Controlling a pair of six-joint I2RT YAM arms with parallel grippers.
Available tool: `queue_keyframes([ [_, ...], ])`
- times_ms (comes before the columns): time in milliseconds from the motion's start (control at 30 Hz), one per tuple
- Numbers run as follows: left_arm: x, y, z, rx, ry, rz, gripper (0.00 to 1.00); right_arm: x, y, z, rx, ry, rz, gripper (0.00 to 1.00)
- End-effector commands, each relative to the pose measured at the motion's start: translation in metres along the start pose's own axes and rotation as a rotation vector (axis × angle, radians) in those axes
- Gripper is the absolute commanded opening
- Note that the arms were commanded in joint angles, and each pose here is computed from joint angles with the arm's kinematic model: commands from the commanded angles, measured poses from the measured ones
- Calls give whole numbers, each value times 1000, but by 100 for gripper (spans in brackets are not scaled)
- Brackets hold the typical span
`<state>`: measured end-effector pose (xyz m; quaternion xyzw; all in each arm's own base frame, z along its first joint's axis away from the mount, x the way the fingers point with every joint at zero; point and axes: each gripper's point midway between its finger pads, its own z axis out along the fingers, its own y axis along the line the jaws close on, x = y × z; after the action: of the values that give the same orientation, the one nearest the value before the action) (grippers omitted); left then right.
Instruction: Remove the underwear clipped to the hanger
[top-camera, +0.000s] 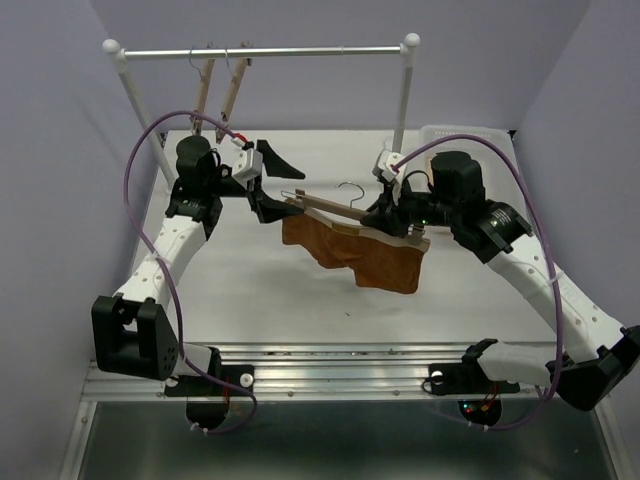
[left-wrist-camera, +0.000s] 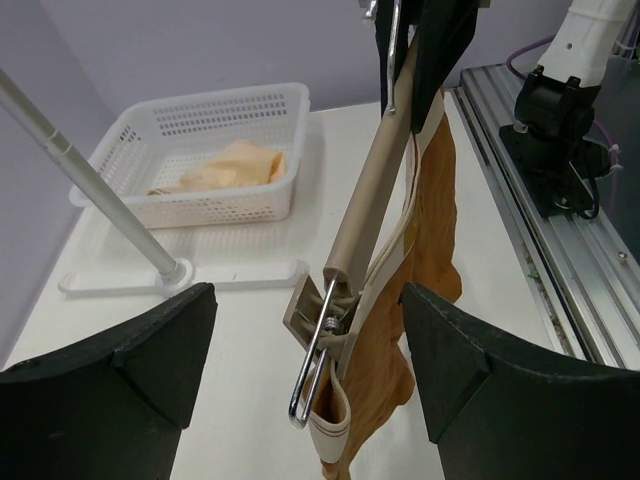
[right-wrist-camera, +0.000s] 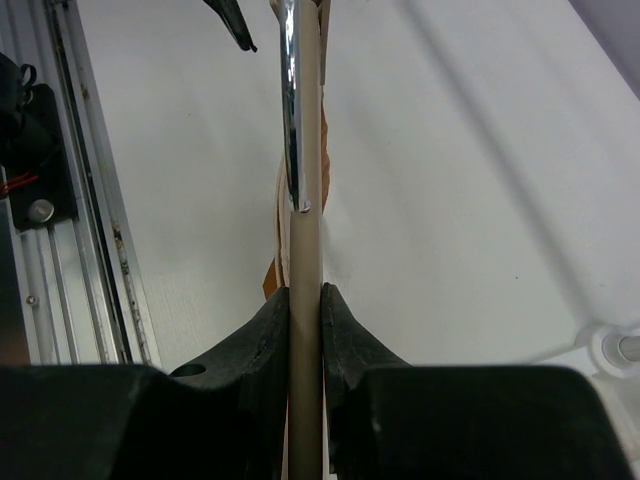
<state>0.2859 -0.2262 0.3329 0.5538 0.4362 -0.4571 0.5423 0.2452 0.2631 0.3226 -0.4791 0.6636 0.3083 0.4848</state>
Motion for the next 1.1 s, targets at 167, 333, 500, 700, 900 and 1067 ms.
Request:
queue_keyframes([
  [167, -13, -3, 2, 62, -15, 34, 72, -36, 3, -10, 7, -134, -89, 1],
  [333, -16, -6, 2, 80, -18, 34, 70, -30, 0, -7, 13, -114, -81, 1],
  [500, -19, -7, 2, 88, -19, 28, 70, -23, -4, -3, 26, -88, -71, 1],
  [700, -21, -8, 2, 95, -20, 23, 69, -20, -3, -2, 19, -80, -68, 1],
  [900, -20, -7, 2, 98, -20, 20, 47, -22, -5, -2, 28, -83, -65, 1],
  [1067, -20, -10, 2, 123, -23, 22, 38, -20, -5, 0, 21, -78, -61, 1],
])
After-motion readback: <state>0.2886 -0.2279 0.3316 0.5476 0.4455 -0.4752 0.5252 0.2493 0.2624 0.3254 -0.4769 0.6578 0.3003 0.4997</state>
